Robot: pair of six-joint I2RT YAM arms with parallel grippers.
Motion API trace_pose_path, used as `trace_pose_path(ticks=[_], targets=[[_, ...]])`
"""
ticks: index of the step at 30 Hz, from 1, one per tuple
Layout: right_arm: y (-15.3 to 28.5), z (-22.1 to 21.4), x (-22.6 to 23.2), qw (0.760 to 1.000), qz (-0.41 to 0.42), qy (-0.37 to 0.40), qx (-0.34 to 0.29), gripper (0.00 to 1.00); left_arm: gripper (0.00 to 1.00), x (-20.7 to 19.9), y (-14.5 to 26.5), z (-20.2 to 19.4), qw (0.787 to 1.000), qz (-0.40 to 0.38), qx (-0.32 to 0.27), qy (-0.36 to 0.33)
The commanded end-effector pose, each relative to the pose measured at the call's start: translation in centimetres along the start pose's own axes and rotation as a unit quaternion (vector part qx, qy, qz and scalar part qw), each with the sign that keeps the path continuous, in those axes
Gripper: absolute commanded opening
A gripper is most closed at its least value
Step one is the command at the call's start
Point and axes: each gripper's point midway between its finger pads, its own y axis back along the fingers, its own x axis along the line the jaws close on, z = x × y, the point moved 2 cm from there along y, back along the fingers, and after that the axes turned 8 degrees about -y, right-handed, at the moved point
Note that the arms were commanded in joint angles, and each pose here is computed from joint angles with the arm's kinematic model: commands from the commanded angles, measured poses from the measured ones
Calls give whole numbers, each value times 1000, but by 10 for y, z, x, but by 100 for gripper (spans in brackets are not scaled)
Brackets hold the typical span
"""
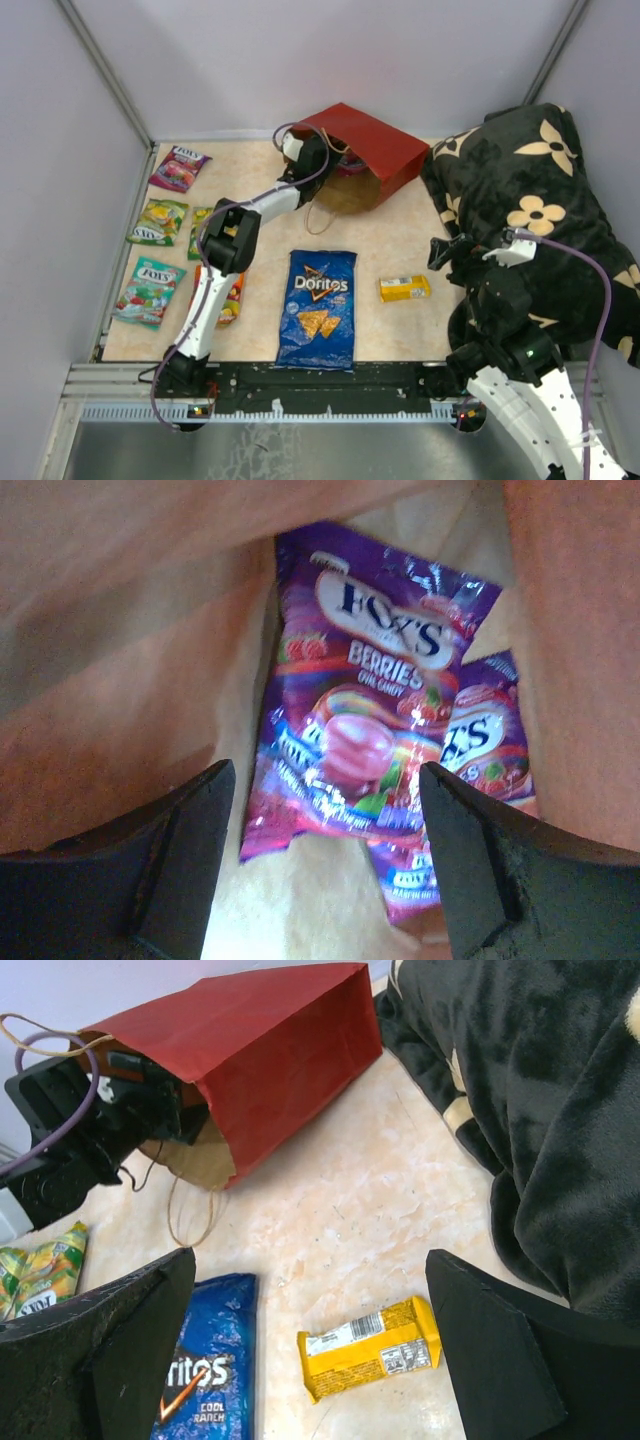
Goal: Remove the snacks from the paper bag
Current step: Take out the snack from the paper bag.
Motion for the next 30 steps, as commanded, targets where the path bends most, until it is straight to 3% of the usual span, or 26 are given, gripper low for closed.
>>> trace_pose_path(ticks=[1,11,19,24,28,30], targets=[[3,9,2,1000,5,-11,-19,99,80,22,-23,1,997,42,-7,-66],[7,16,0,1000,1,-8,-28,99,76,27,-49,-31,998,21,46,-35],[3,10,2,1000,6,-11,-21,99,73,1,-44,-49,996,-39,83,-3],[2,9,3,1000,7,-11,-20,99,59,-17,-38,-64,992,-72,101,-3],[4,9,1,1000,5,-11,-19,99,36,-24,-34,-63,991,-84,101,-9],[5,9,0,1000,5,-11,-20,99,30,-25,-31,-60,992,-85,96,-13]])
